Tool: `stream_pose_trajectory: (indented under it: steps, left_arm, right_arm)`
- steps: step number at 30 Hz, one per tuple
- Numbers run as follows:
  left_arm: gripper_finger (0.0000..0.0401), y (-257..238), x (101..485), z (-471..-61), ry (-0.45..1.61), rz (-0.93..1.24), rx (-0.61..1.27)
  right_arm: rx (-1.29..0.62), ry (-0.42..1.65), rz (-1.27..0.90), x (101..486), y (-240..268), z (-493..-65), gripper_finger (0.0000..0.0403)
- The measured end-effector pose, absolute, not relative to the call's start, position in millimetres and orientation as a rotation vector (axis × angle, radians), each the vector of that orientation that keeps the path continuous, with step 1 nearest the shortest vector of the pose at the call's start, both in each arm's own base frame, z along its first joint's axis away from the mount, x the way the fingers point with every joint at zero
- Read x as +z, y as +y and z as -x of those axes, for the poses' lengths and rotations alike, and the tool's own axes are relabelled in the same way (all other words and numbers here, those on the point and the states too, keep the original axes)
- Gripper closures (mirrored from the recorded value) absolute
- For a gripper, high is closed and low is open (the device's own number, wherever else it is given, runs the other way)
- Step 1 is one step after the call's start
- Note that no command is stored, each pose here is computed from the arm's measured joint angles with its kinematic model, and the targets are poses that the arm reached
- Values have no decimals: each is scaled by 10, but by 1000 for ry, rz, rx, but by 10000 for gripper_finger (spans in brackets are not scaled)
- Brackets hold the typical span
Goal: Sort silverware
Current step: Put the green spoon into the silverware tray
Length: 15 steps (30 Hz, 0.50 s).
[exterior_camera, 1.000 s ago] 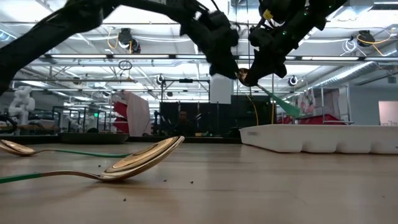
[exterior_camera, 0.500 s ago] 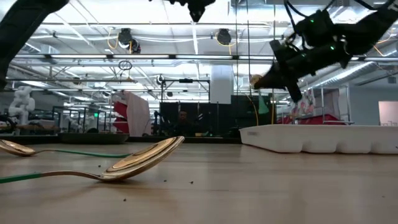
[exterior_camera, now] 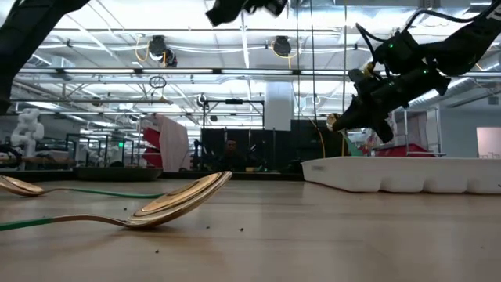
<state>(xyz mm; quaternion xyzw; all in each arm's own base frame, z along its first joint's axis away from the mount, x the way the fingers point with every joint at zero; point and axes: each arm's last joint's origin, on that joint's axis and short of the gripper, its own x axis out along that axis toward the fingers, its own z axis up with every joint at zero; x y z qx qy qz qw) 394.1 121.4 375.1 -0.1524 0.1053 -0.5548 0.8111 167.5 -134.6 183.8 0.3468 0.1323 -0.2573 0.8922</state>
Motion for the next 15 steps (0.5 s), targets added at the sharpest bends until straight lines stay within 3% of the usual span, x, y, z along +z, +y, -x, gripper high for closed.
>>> stream_pose_trajectory:
  steps: [4,9,15]
  left_arm:
    - [226,1097,3969,-4045,221,264,-1169]
    - [226,1124,3962,-4090,321,390,-1100]
    - [226,1006,4015,-4179,353,397,-998]
  right_arm:
    - [-526,273,-724,1838,-1364,-1658,403]
    - [-521,268,-721,1845,-1364,-1661,403]
    - [-493,252,-718,1864,-1362,-1672,403]
